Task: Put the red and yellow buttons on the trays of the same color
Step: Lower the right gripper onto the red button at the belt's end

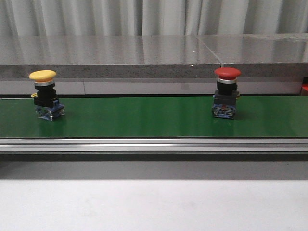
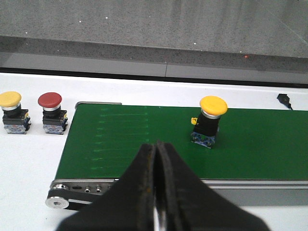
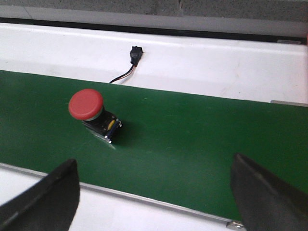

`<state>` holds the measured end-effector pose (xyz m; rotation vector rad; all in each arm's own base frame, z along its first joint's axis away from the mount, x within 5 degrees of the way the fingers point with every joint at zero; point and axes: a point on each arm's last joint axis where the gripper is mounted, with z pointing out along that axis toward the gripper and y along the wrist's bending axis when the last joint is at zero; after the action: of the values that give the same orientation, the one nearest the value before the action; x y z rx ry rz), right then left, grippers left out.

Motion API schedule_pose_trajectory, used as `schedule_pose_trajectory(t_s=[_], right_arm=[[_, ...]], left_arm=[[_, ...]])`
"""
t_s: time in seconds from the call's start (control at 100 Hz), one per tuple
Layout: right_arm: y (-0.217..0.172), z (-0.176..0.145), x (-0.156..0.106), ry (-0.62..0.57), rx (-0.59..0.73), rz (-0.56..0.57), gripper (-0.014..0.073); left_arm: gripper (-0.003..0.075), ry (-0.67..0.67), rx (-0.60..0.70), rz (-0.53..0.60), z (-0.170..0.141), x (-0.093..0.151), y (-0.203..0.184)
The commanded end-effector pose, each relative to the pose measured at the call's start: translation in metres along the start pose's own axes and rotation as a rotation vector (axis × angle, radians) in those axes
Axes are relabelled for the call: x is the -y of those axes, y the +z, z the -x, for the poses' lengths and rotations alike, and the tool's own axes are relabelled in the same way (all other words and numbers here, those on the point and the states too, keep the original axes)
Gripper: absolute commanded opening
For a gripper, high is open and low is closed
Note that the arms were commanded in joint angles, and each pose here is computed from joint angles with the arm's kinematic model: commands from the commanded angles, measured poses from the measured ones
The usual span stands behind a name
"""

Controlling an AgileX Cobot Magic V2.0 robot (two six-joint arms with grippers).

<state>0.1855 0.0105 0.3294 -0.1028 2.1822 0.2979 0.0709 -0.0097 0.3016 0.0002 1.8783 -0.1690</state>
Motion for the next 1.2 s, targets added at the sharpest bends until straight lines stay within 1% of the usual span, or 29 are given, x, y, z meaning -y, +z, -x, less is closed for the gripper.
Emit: schedule_pose_trajectory(t_s=[0.0, 0.24, 0.38, 0.46, 0.72, 0.98, 1.03, 1.08, 1.19], right_arm=[[-0.005, 0.014, -0.003, -0.023, 0.05, 0.018, 0.0642], [0.017, 0.021, -0.001, -0.089, -0.052, 0.064, 0.0641], [0.041, 0.023, -0.007, -0.147, -0.114, 0.113, 0.0635], [0.056, 0.022, -0.009, -0.162, -0.132, 0.123, 0.0635], [0.105, 0.026, -0.009, -0.167, -0.174, 0.122, 0.0635], [0.143, 0.036, 0.001, -0.154, -0.171, 0.08, 0.0632], [0.148, 0.036, 0.003, -0.158, -0.174, 0.074, 0.0606], [0.153, 0.036, 0.004, -0.161, -0.181, 0.071, 0.0545], [0.16, 0.036, 0.005, -0.16, -0.198, 0.075, 0.0348]], left_arm=[[-0.0019, -0.01, 0.091, -0.017, 0.014, 0.002, -0.003], [-0.0019, -0.01, 0.091, -0.017, 0.014, 0.002, -0.003], [-0.0019, -0.01, 0.091, -0.017, 0.014, 0.002, -0.003], [-0.0019, -0.01, 0.091, -0.017, 0.014, 0.002, -0.003], [-0.0019, -0.01, 0.091, -0.017, 0.014, 0.002, -0.003], [-0.0019, -0.01, 0.091, -0.017, 0.014, 0.002, -0.003], [-0.0019, -0.01, 0.091, -0.017, 0.014, 0.002, -0.003], [-0.0019, -0.01, 0.091, -0.017, 0.014, 0.002, -0.003], [-0.0019, -0.01, 0.091, -0.017, 0.014, 0.002, -0.003]])
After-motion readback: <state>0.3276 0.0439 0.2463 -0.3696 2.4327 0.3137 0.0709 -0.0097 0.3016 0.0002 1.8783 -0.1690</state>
